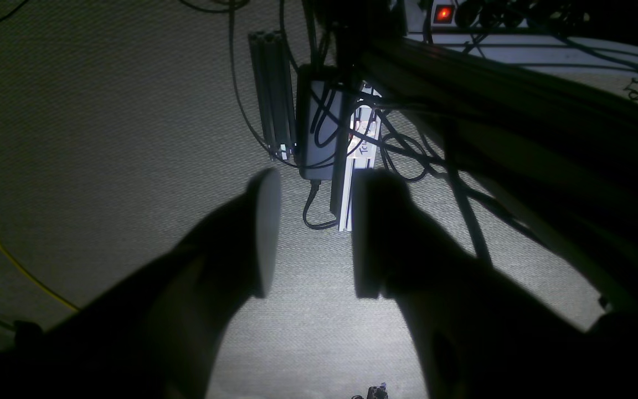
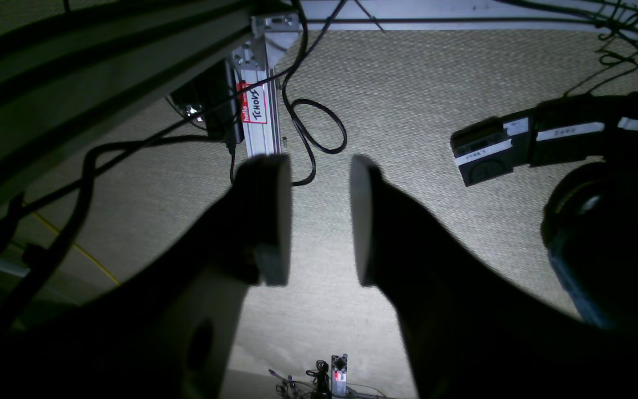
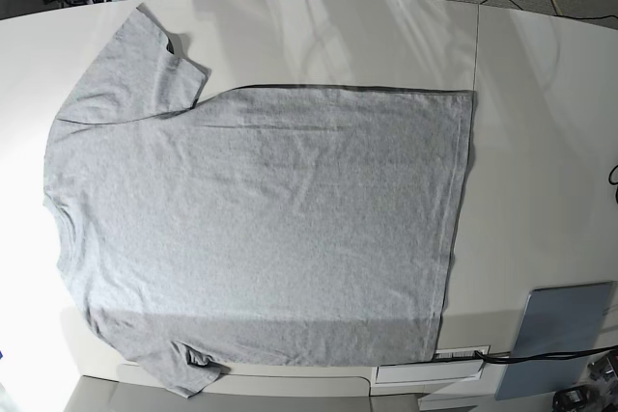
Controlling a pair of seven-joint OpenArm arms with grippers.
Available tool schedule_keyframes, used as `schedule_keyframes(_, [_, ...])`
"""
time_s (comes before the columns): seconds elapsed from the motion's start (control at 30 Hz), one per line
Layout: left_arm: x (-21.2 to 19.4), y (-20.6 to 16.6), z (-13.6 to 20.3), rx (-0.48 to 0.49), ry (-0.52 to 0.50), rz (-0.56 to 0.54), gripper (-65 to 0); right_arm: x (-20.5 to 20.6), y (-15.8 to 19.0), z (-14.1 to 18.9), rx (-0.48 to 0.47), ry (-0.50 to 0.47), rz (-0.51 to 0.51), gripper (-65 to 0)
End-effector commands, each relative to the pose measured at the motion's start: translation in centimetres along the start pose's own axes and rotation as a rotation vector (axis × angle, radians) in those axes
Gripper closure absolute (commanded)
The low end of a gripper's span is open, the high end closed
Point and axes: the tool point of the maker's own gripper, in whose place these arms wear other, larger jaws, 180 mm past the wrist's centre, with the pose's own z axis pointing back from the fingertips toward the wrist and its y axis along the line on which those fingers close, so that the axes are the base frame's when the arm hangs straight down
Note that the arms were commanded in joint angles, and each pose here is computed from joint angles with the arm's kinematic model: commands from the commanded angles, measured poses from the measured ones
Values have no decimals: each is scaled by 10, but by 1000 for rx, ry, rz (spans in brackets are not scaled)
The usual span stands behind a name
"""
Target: Fold the T-shirt properly
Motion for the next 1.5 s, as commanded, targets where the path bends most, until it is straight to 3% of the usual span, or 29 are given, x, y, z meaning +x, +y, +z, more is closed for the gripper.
schedule_keyframes(0.0, [-1,2,1,0,-4,-4,-232,-1,-3,1,1,0,-1,-187])
schedule_keyframes(1.17, [-1,3,1,1,-3,-5,-232,-1,-3,1,1,0,-1,-187])
schedule_keyframes(1.47, [-19,29,8,31,11,-15,-232,-30,-22,8,-28,29,0,-187])
